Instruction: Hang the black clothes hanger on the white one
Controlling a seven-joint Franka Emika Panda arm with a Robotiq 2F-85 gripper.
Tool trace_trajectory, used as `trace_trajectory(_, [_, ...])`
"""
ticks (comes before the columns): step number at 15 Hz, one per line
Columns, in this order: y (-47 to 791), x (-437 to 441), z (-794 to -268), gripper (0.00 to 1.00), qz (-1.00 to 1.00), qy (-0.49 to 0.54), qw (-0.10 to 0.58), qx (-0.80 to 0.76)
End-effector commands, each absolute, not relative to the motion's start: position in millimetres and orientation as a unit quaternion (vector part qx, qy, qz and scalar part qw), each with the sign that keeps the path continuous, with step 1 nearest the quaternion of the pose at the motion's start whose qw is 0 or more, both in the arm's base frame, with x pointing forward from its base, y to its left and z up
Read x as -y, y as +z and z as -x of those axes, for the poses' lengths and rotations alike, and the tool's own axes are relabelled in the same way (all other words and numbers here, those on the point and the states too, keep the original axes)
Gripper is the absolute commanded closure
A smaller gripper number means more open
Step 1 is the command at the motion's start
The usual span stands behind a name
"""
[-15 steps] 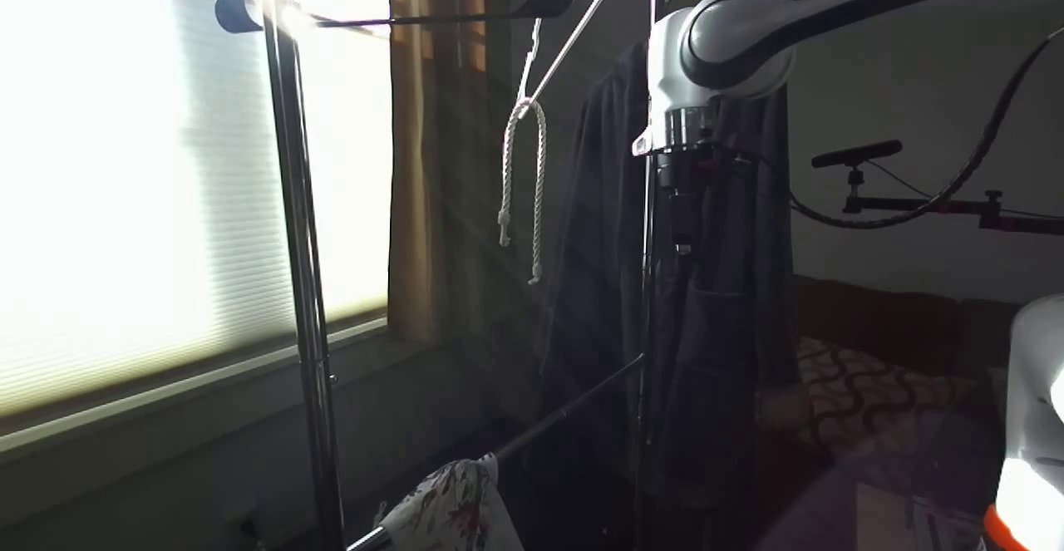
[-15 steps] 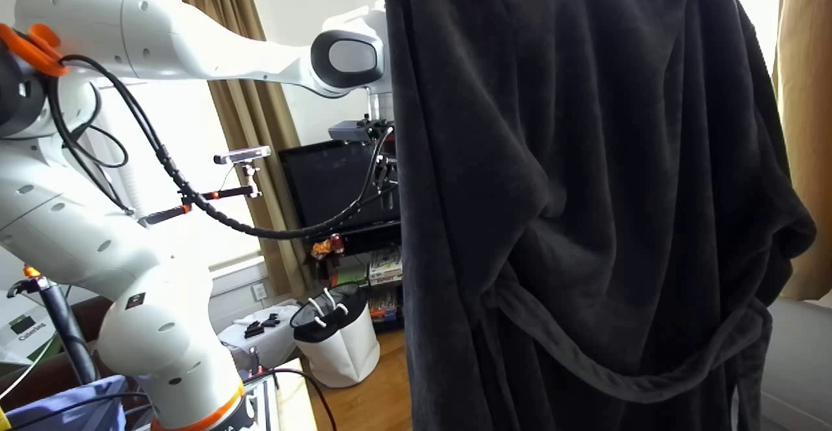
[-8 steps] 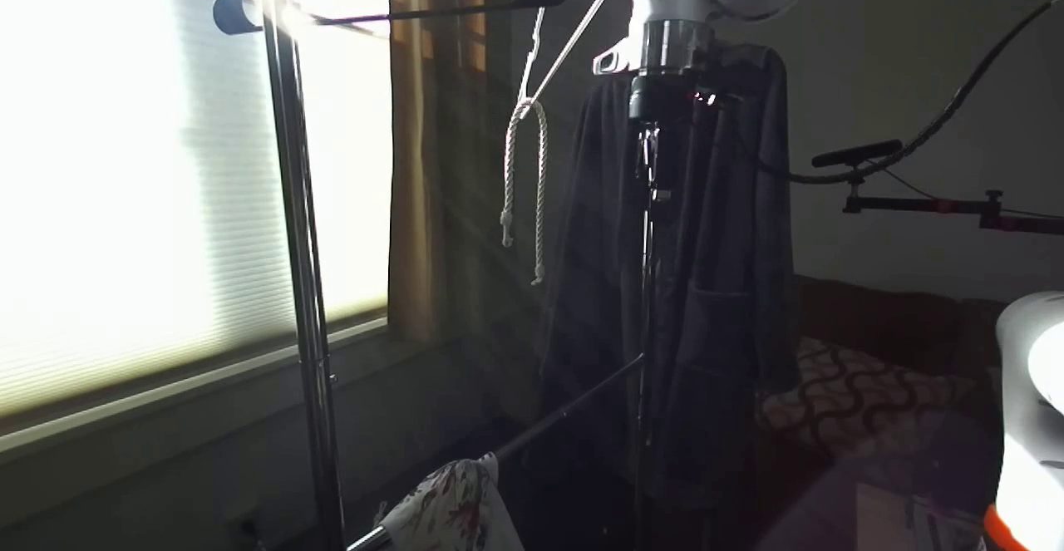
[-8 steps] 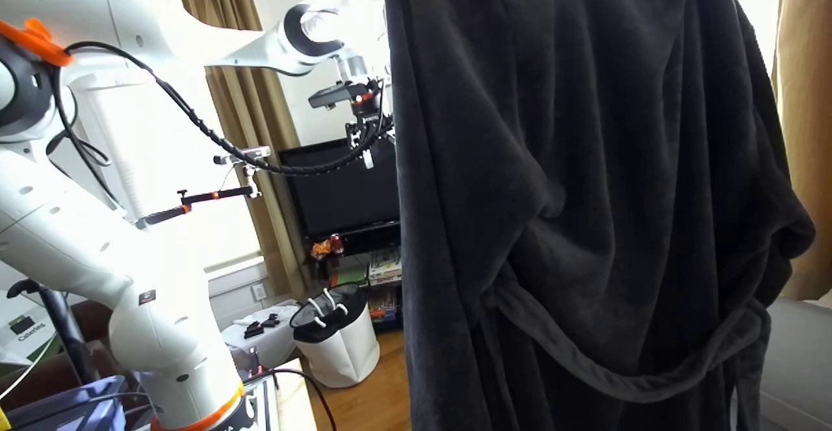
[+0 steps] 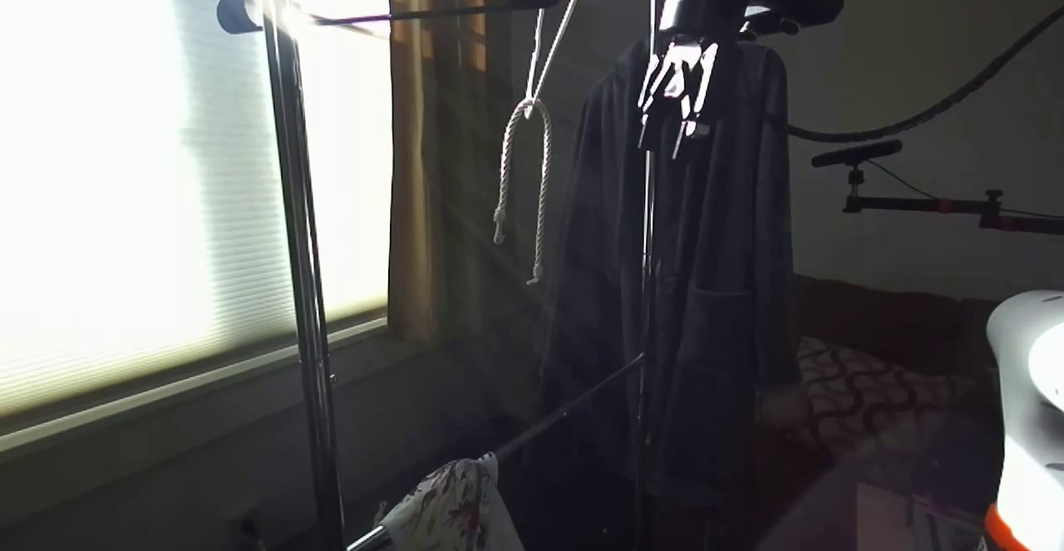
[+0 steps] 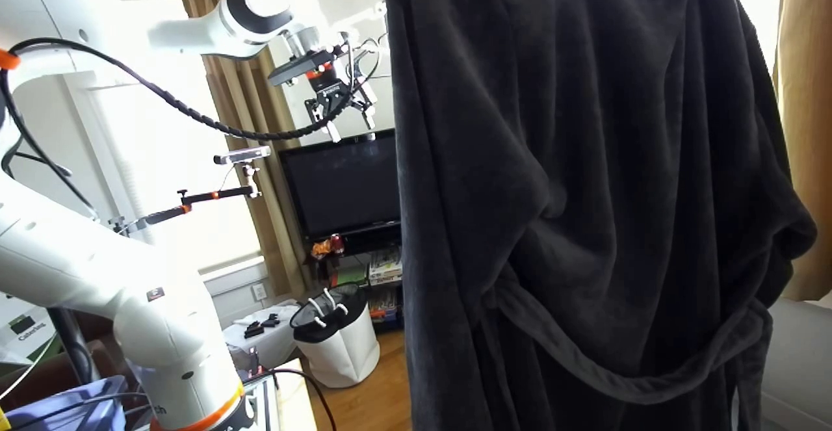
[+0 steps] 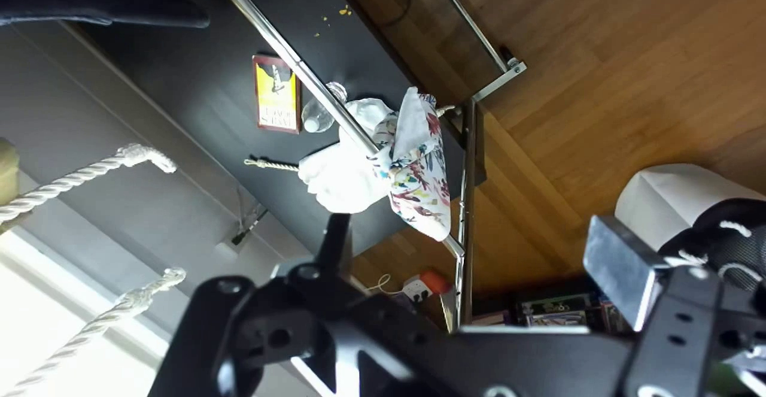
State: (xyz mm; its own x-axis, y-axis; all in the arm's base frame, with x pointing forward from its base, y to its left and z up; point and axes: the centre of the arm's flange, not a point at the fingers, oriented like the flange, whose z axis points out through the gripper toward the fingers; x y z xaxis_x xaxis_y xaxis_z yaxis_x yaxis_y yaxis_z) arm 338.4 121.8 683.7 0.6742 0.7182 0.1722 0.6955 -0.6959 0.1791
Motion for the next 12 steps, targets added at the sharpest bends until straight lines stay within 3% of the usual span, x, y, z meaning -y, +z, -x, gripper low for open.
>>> trace_trajectory(1, [689.8, -122.7, -339.1, 0.00, -0.920, 0.147, 0.028, -0.361])
trace_trajectory(12, [760.5, -135.7, -323.1, 0.00, -0.866, 0.417, -0.087, -0.261])
